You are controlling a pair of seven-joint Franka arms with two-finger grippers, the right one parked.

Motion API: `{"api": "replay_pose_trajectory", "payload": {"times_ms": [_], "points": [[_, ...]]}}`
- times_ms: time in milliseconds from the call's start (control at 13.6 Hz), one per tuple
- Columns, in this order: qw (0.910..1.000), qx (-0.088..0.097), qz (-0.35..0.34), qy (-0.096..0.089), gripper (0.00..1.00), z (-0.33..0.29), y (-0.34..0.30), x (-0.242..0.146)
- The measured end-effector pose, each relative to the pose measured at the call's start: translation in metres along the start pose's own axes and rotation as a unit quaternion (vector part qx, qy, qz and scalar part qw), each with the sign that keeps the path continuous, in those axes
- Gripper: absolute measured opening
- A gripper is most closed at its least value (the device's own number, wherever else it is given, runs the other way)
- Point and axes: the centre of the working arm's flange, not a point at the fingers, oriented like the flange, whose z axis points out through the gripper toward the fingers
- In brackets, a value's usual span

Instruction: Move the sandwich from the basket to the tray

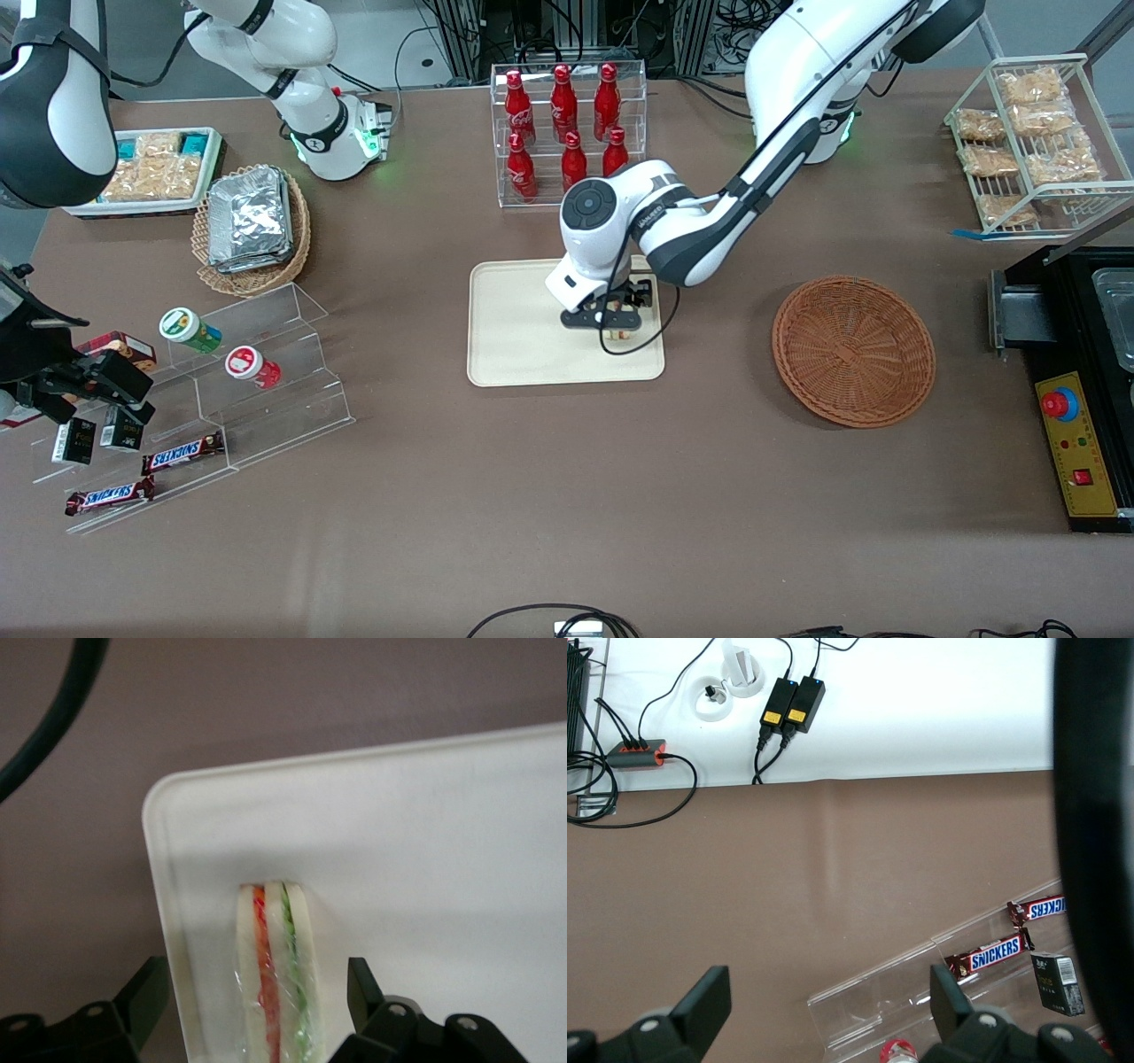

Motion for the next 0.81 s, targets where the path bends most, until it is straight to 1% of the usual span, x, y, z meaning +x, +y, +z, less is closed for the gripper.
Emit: {"api": "replay_pose_trajectory", "payload": {"times_ms": [147,221,294,441,662,809], "points": [[0.9992,-0.006,-0.038,0.005,0.90,-0.009,-0.022,0.024],[0.9982,-0.008,-0.058,0.010,0.97,-0.016,-0.035,0.035],[0.9970,-0.008,-0.075,0.013,1.00,-0.026,-0.049,0.045],[0.9940,-0.009,-0.108,0.014,0.99,-0.051,-0.076,0.059],[0.9901,0.011,-0.139,0.015,1.00,-0.085,-0.108,0.068],[0.9867,0.017,-0.161,0.013,1.00,-0.101,-0.130,0.077]]}}
